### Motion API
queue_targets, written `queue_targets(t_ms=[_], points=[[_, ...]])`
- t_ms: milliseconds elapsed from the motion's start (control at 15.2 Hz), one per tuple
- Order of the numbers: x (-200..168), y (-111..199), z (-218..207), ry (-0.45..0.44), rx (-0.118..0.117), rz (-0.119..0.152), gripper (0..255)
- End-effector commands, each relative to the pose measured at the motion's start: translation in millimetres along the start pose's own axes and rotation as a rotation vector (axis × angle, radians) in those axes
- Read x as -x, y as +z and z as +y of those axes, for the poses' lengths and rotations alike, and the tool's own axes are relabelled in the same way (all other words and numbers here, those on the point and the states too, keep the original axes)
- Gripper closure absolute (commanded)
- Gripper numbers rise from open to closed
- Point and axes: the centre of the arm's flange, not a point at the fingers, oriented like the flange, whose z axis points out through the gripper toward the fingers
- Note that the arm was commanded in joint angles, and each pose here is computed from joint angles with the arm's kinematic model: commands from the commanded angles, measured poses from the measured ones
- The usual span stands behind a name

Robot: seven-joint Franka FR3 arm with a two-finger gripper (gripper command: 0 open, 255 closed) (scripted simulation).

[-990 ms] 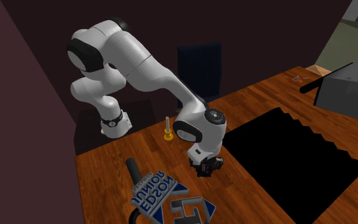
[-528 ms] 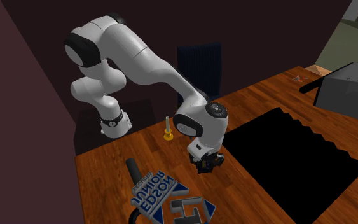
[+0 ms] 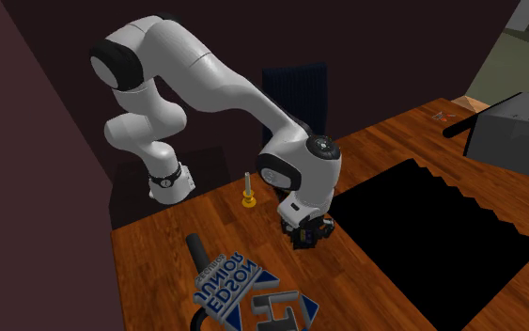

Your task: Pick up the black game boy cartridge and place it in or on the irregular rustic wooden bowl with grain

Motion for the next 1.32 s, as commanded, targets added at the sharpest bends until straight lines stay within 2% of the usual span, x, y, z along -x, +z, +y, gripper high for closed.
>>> queue_targets(t_ms=[0,1122,1254], points=[[1,-12,0,0.0,0.0,0.0,255],[1,-100,1,0.0,0.0,0.0,255],[27,-100,6,0.0,0.0,0.0,255]])
